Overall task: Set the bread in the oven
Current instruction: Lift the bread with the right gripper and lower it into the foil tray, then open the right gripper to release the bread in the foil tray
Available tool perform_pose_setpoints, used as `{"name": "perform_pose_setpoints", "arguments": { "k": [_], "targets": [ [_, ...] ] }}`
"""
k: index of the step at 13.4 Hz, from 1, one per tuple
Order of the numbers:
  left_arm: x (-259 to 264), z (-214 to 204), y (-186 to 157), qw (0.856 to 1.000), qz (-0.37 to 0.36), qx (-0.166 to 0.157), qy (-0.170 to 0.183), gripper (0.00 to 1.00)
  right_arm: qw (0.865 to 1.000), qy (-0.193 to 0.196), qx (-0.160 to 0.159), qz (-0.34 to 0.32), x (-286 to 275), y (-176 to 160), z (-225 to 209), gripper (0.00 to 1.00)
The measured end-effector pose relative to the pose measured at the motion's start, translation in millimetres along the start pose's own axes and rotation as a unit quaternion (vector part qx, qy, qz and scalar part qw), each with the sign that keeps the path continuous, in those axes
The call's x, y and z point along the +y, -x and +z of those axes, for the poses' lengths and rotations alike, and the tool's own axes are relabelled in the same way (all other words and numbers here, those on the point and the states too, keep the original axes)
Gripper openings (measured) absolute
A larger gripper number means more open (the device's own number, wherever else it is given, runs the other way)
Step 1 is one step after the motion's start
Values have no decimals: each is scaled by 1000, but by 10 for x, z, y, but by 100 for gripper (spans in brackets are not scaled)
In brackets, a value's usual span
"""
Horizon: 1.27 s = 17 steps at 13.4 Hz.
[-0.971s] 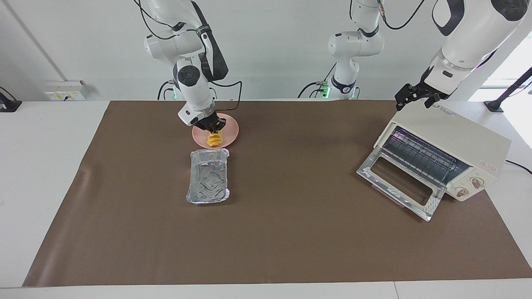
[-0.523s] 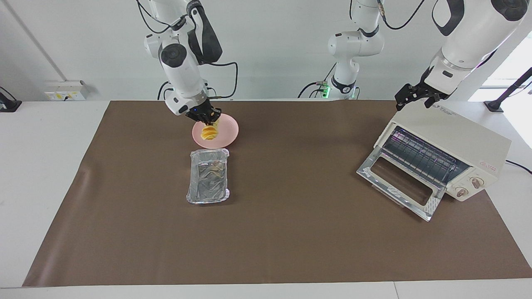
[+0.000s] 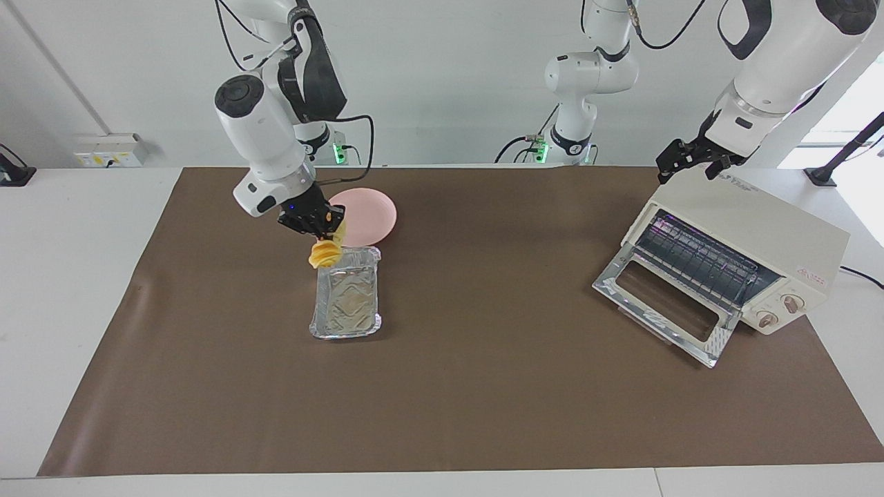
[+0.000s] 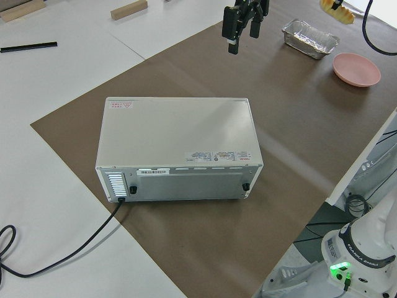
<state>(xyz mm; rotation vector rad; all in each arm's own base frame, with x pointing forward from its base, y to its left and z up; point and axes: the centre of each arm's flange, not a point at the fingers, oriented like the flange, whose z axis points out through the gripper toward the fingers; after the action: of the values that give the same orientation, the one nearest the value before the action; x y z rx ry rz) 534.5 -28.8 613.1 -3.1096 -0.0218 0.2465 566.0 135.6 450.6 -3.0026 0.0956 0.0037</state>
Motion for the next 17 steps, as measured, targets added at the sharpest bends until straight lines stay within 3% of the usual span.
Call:
{"name": "perform_pose_setpoints", "arguments": {
  "k": [5, 12, 14, 17],
  "targets": [
    [0, 0, 0, 1000, 0, 0, 0, 100, 1000, 0, 6, 0, -72, -312, 675, 9],
    [0, 0, 0, 1000, 0, 0, 0, 100, 1000, 7, -13, -19, -265, -157, 1194, 9],
    [0, 0, 0, 1000, 0, 0, 0, 100, 1000, 8, -12, -17, -241, -165, 1222, 14],
    [0, 0, 0, 1000, 0, 0, 0, 100, 1000, 7, -8, -17, -213, -200, 1181, 45]
  ]
}}
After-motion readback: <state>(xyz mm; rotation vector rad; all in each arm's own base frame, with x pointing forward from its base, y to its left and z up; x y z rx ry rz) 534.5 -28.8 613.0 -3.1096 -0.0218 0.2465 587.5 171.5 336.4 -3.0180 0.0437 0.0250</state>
